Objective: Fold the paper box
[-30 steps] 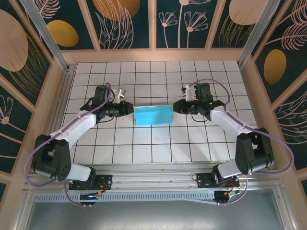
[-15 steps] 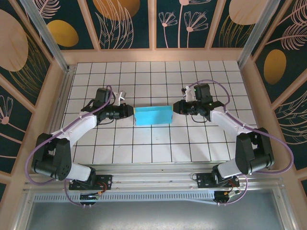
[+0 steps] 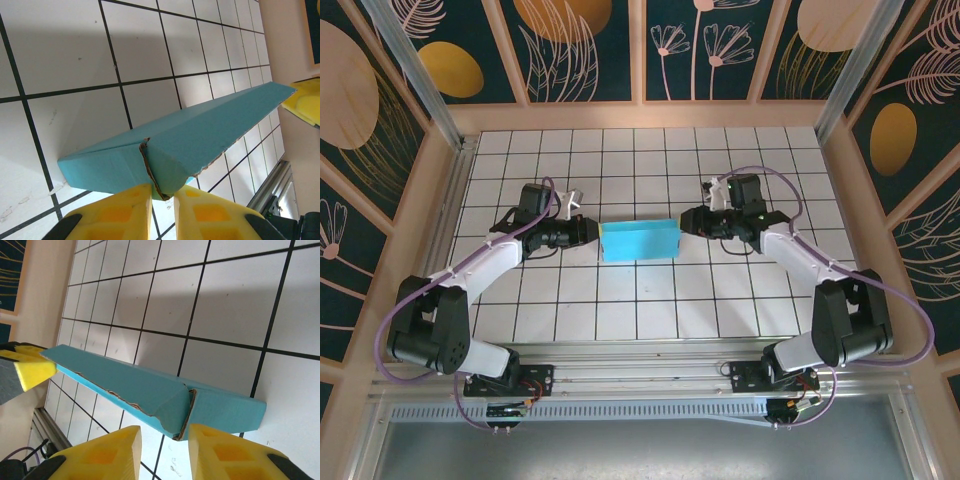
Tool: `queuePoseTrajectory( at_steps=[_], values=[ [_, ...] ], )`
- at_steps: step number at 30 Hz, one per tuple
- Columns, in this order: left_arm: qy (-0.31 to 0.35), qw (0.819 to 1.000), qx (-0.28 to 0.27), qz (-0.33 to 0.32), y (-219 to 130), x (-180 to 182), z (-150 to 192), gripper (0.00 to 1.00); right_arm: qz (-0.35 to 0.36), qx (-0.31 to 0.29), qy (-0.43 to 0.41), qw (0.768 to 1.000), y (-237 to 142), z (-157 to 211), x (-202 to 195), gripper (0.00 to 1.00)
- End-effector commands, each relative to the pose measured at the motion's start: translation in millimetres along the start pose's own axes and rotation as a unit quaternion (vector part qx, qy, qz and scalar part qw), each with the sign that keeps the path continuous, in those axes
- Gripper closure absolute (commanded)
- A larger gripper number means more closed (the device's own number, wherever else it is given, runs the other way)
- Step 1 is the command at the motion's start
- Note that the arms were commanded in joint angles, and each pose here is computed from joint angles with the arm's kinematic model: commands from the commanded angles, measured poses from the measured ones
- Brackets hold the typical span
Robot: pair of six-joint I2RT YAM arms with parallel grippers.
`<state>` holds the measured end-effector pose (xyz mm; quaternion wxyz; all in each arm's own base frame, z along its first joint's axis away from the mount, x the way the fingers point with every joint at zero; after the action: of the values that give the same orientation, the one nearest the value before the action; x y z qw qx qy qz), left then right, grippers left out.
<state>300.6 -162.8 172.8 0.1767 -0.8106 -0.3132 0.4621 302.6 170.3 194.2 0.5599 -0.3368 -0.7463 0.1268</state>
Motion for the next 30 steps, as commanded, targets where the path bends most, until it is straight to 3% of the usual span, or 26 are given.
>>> queuePoseTrajectory(
  at_steps=[1,6,14,25,30],
  values=[
    [-0.013,1.000,0.018,0.000,7,5,8,0.82,-0.011,-0.031,0.000,0.999,-17,-10,13,0.65],
    [-0.013,1.000,0.017,0.002,7,4,8,0.82,-0.013,-0.052,0.036,0.998,-24,-21,14,0.60],
    [-0.013,1.000,0.017,0.000,6,5,8,0.82,0.015,-0.052,0.176,0.983,-12,-29,2,0.55],
    [-0.011,1.000,0.015,0.002,6,4,7,0.82,-0.010,-0.013,0.208,0.978,8,-24,7,0.48],
    [-0.010,1.000,0.014,0.001,5,3,7,0.82,-0.005,0.001,0.211,0.977,18,-19,5,0.52]
  ],
)
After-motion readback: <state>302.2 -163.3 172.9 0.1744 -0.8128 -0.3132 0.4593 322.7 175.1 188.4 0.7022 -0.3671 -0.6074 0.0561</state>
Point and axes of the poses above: each hand's point on the last joint's axis, 136 mm out from that joint toward the fingers, its own y axis out along the fingers, its own x axis along the line the jaws close on, z = x × y, the point moved 6 cm from there along -y, back along the fingers, and after that the axes turned 10 degrees about y, right-handed, at the moved point
